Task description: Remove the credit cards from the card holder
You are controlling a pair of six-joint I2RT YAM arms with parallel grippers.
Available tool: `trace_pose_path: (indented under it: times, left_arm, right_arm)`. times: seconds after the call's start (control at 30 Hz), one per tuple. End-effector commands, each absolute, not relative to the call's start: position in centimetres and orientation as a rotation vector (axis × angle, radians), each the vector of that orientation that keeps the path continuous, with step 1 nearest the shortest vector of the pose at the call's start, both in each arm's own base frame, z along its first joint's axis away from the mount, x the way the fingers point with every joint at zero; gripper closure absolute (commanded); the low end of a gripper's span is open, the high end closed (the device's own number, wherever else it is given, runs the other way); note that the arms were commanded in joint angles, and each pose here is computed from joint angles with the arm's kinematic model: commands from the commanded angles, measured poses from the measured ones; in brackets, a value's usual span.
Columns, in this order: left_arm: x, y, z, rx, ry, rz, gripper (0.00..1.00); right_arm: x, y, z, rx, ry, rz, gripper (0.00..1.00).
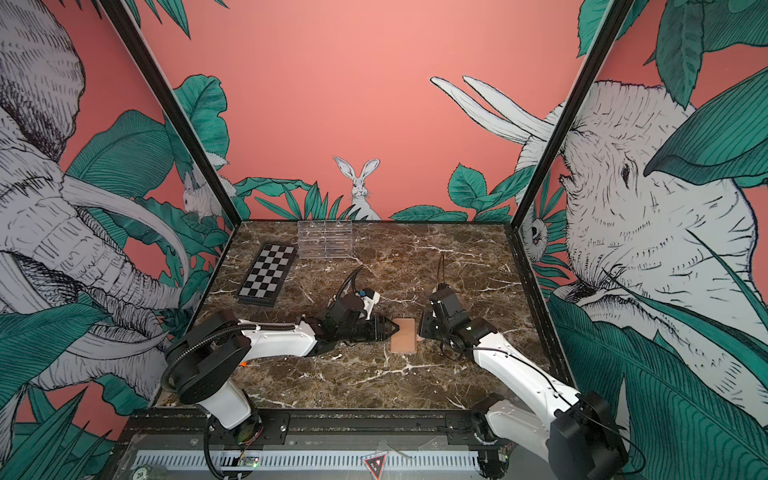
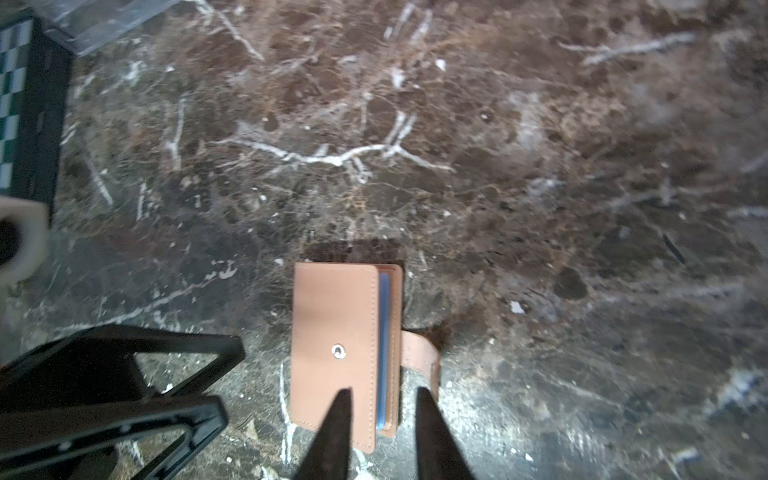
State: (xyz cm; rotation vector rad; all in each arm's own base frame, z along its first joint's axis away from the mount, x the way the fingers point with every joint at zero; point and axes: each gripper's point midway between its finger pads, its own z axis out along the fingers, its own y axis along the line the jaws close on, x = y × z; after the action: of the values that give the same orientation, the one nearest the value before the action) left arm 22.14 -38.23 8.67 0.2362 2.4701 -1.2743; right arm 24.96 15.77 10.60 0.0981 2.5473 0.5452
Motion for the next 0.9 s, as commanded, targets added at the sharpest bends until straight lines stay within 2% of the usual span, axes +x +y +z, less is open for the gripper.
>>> trace_pose_path:
  times: [0.0,0.13,0.47,0.63,0.87]
  left_arm:
    - [22.4,-38.1,9.0,0.24,2.455,-1.277,0.41]
    - [22.3,-38.1,9.0,0.24,2.459,-1.285,0.41]
    - [22.3,-38.1,8.9,0.238,2.459,-1.287,0.41]
    - [22.4,-38.1,9.0,0.236,2.457,-1.283,0.41]
    - [22.5,-38.0,9.2,0.233,2.453,-1.275,0.41]
  right_arm:
    - [24.7,17.8,10.2,0.064,2.555,0.693,0.88]
    - [24.7,17.4,7.2,0.11,2.627,0.663,1.0]
    - [24.7,16.8,3.4,0.163,2.676,0.673,1.0]
    - [25.1,18.1,3.7,0.144,2.631,0.782,1.0]
    - [25.1,18.3,4.7,0.12,2.604,0.802,1.0]
